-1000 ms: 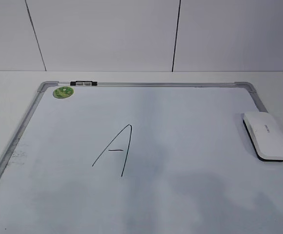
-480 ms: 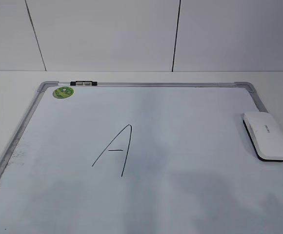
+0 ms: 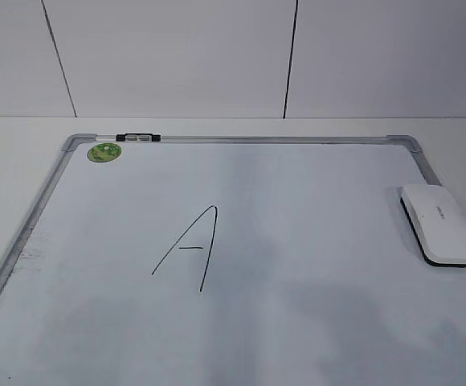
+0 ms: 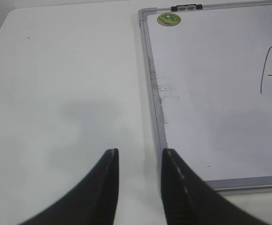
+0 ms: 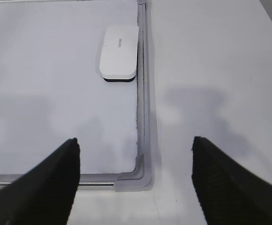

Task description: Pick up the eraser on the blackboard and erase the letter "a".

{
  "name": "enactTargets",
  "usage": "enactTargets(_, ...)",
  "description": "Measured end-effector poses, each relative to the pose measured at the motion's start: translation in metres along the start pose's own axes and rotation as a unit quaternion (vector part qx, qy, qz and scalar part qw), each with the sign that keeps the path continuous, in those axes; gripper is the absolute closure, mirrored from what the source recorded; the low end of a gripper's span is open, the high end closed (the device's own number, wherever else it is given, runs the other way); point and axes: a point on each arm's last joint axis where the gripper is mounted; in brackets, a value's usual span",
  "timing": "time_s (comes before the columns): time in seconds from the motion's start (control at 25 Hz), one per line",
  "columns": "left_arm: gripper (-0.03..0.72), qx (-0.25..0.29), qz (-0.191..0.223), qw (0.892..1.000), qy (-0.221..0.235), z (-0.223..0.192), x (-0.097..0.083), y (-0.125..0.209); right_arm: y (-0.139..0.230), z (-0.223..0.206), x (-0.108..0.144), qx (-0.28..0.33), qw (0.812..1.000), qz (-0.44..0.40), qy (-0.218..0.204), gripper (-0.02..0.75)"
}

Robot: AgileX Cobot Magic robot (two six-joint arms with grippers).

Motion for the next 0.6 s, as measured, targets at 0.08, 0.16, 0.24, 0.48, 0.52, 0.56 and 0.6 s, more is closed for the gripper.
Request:
enactTargets(0.08, 0.454, 0.0, 0.0, 1.0, 0.0, 0.0, 0.0, 0.0, 0.0, 0.0, 0.0, 0.0, 1.0, 0.0, 0.0, 0.145)
enactTargets(0.16, 0.454, 0.0, 0.0, 1.0, 0.0, 0.0, 0.0, 0.0, 0.0, 0.0, 0.0, 0.0, 1.0, 0.0, 0.0, 0.145)
enactTargets(0.24, 0.454, 0.0, 0.0, 1.0, 0.0, 0.0, 0.0, 0.0, 0.0, 0.0, 0.0, 0.0, 1.0, 0.0, 0.0, 0.145)
enactTargets(0.48, 0.454, 0.0, 0.0, 1.0, 0.0, 0.0, 0.0, 0.0, 0.0, 0.0, 0.0, 0.0, 1.0, 0.001, 0.0, 0.145)
enactTargets(0.52, 0.454, 0.0, 0.0, 1.0, 0.0, 0.0, 0.0, 0.0, 0.0, 0.0, 0.0, 0.0, 1.0, 0.001, 0.0, 0.145)
enactTargets(0.56, 0.454, 0.0, 0.0, 1.0, 0.0, 0.0, 0.0, 0.0, 0.0, 0.0, 0.0, 0.0, 1.0, 0.001, 0.0, 0.145)
enactTargets(0.6, 0.454, 0.0, 0.0, 1.0, 0.0, 0.0, 0.0, 0.0, 0.0, 0.0, 0.0, 0.0, 1.0, 0.001, 0.0, 0.145)
Point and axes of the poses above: a point on each arm's last joint axis where the gripper is mounted, z pointing back along that axis away from the gripper, x along the wrist's bending axis when the last joint is at zero, y = z × x, and after that the axes turned 6 degrees about z, right-handed
